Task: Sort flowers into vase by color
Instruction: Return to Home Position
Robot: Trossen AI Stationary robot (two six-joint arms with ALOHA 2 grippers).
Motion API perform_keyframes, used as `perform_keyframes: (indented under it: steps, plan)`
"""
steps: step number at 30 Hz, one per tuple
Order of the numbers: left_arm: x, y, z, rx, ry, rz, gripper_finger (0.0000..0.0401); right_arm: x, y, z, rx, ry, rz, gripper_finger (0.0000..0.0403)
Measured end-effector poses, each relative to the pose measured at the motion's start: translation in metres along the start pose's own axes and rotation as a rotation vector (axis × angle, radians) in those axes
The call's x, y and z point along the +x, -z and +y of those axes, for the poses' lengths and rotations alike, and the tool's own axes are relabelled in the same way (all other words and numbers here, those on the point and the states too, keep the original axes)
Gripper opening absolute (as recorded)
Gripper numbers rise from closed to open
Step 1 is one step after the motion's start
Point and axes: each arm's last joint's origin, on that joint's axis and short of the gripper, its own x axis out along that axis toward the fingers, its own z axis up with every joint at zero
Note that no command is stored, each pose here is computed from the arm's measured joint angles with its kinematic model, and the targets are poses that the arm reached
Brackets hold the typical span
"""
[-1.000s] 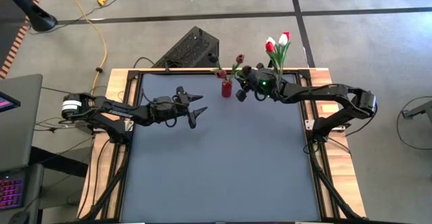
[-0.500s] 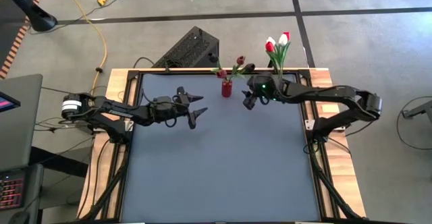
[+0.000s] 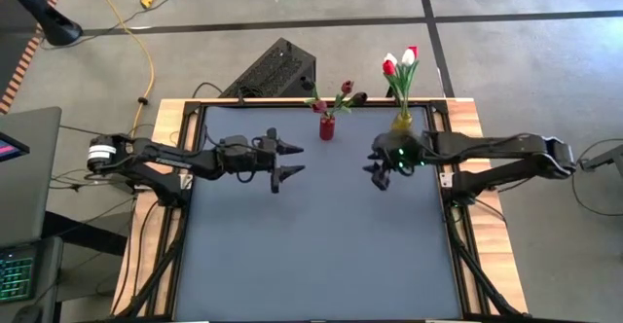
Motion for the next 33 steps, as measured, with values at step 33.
perform_keyframes:
  steps: [33]
  plan:
    - [-0.115,0.031,-0.044,-0.036,-0.042,-0.200,0.0251,-0.010,0.108,-0.013,-0.221,-0.180,-0.545,0.0225]
